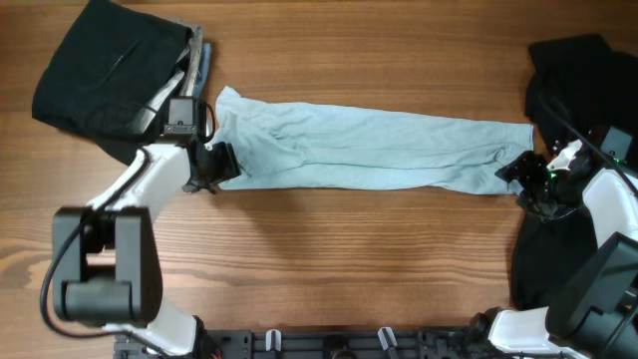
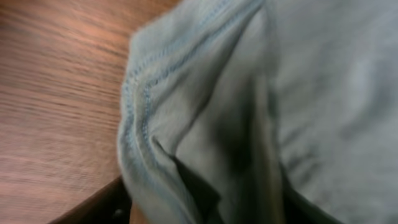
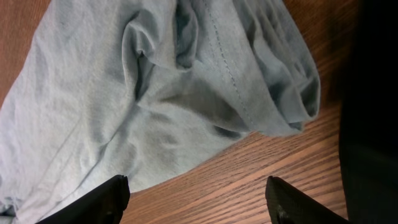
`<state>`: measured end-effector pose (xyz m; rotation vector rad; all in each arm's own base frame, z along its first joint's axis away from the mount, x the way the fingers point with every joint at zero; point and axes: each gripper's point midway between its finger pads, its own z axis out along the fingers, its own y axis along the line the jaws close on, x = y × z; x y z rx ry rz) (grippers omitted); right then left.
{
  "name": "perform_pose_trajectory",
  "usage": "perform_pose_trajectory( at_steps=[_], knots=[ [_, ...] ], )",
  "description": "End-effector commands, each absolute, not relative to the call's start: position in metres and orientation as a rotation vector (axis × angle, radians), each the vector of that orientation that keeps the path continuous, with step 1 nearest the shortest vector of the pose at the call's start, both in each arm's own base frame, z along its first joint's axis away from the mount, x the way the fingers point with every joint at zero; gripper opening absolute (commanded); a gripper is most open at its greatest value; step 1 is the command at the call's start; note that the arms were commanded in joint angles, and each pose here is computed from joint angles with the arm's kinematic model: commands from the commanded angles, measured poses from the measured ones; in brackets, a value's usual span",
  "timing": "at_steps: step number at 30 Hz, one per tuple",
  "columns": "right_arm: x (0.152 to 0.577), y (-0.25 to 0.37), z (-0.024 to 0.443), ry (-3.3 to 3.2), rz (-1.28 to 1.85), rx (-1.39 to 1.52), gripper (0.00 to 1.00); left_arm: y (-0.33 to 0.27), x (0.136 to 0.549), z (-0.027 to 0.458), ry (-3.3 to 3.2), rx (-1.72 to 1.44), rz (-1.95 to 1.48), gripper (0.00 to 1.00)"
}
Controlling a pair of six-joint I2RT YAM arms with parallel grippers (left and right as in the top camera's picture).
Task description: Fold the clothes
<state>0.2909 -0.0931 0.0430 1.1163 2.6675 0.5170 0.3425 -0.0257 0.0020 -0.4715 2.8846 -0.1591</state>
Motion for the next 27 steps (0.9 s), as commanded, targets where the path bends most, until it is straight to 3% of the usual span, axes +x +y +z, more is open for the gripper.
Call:
perform_pose_trajectory(
  at_steps=[1,2,13,14,15,17,20,23,27],
  knots=[
    [0.292,-0.096,0.04,2.689,0.498,1.097,0.75,-0.026,0.33,-0.017,2.953,-0.469,-0.161,0.08],
    [0.291,-0.096,0.04,2.689,0.498,1.097,0.75,-0.024,0.329,-0.017,2.957,-0.476,-0.158,0.04],
    [0.286,-0.092,0.039,2.715,0.509,1.1,0.75,0.051,0.262,0.005,3.044,-0.959,0.028,0.04],
    [0.286,-0.089,0.04,2.722,0.532,1.065,0.75,0.054,0.261,0.007,3.034,-0.982,0.0,0.06],
    [0.288,-0.085,0.042,2.725,0.565,1.023,0.75,0.054,0.262,0.008,3.027,-0.993,-0.032,0.29],
    [0.299,-0.063,0.052,2.706,0.723,0.828,0.74,0.05,0.265,0.009,3.017,-1.004,-0.095,0.46],
    [0.305,-0.041,0.056,2.723,0.787,0.677,0.73,0.047,0.267,0.009,3.015,-0.996,-0.122,0.51],
    [0.313,-0.008,0.056,2.766,0.78,0.458,0.66,0.04,0.27,0.017,3.028,-0.926,-0.195,0.57],
    [0.325,0.003,0.047,2.805,0.607,0.419,0.59,0.042,0.279,0.043,2.999,-0.909,-0.198,0.59]
  ],
)
